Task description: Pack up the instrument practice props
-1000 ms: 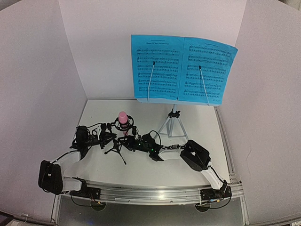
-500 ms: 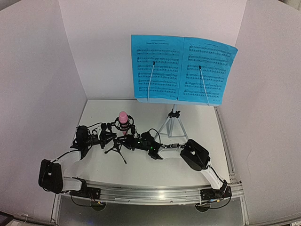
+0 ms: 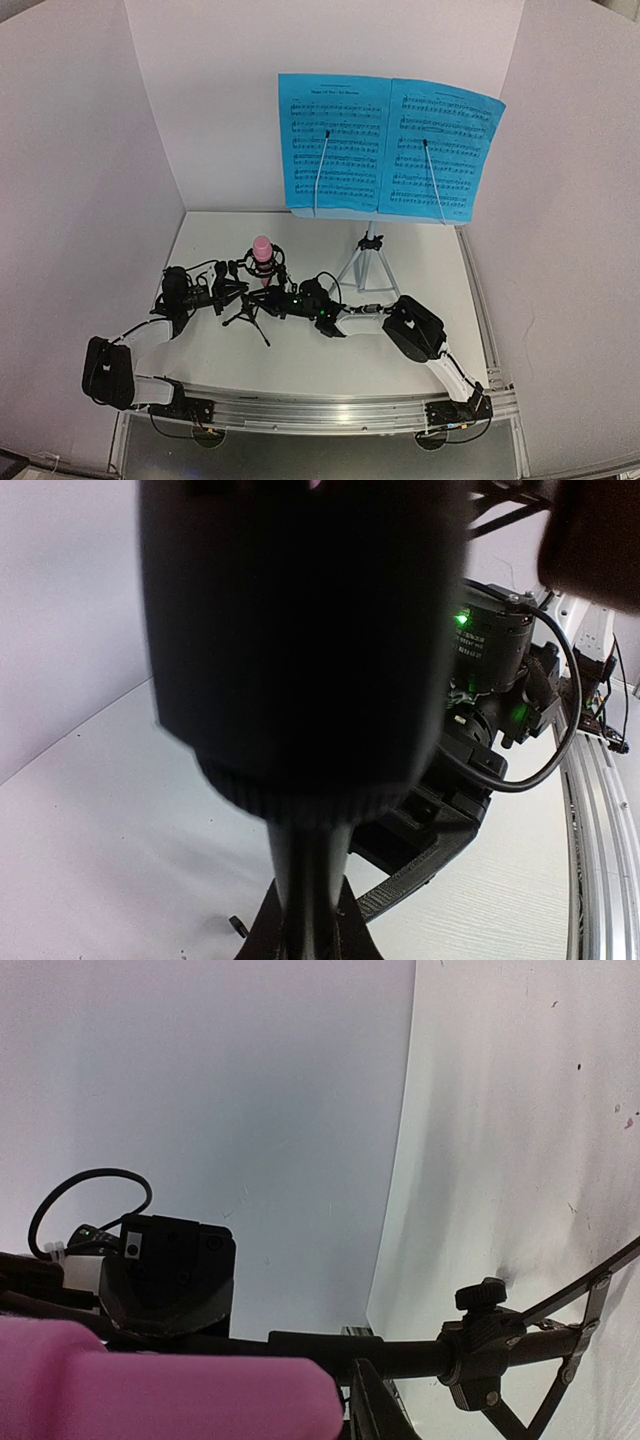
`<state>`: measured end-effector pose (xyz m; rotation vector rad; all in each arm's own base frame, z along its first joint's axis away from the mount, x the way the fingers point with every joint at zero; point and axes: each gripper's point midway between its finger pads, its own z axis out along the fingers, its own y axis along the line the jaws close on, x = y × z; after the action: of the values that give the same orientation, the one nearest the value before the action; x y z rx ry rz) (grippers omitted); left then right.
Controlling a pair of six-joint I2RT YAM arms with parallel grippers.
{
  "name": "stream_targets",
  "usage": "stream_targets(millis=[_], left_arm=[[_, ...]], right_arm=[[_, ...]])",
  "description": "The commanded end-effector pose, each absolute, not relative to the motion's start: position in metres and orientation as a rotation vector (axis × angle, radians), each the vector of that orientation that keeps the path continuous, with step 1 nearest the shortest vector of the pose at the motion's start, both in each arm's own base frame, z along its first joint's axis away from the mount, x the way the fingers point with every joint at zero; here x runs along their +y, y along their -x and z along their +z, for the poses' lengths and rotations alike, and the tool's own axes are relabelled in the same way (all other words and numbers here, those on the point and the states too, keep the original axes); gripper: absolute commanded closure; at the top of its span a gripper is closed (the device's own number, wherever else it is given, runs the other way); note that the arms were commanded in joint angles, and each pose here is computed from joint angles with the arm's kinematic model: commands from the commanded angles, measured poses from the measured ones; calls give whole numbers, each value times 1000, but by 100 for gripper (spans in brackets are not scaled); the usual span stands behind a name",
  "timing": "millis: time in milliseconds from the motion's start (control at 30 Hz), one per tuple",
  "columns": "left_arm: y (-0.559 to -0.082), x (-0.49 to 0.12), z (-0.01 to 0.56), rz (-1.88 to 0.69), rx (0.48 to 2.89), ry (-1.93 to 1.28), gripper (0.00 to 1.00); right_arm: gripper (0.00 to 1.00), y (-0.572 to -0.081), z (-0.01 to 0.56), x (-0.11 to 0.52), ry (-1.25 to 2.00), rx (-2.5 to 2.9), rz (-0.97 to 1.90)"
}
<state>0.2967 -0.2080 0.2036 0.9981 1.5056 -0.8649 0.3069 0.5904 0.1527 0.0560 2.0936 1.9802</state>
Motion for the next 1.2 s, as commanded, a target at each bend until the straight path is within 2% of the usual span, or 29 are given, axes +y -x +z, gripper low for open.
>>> stream_targets(millis=[0,133,167,333,733,1167], left_arm=[[-299,-212,219,-846,1434,-1020,100],[-301,-212,219,-872,1474,-988,100],[-302,-212,219,-878,1487,-978,100],[-300,-211,216,-905,1529,-953,100],[-299,-209,210,-926,1566,-973,100],[-296,-207,206,-963,1588,-998,100]], right_arm=[[78,-293,157,598,26,2114,2025],[98,-291,160,600,64,2101,2025],[100,-290,161,600,90,2090,2016],[100,-285,178,596,399,1932,1851],[100,-272,142,583,1127,1432,1215],[100,-266,109,579,1423,1214,942]])
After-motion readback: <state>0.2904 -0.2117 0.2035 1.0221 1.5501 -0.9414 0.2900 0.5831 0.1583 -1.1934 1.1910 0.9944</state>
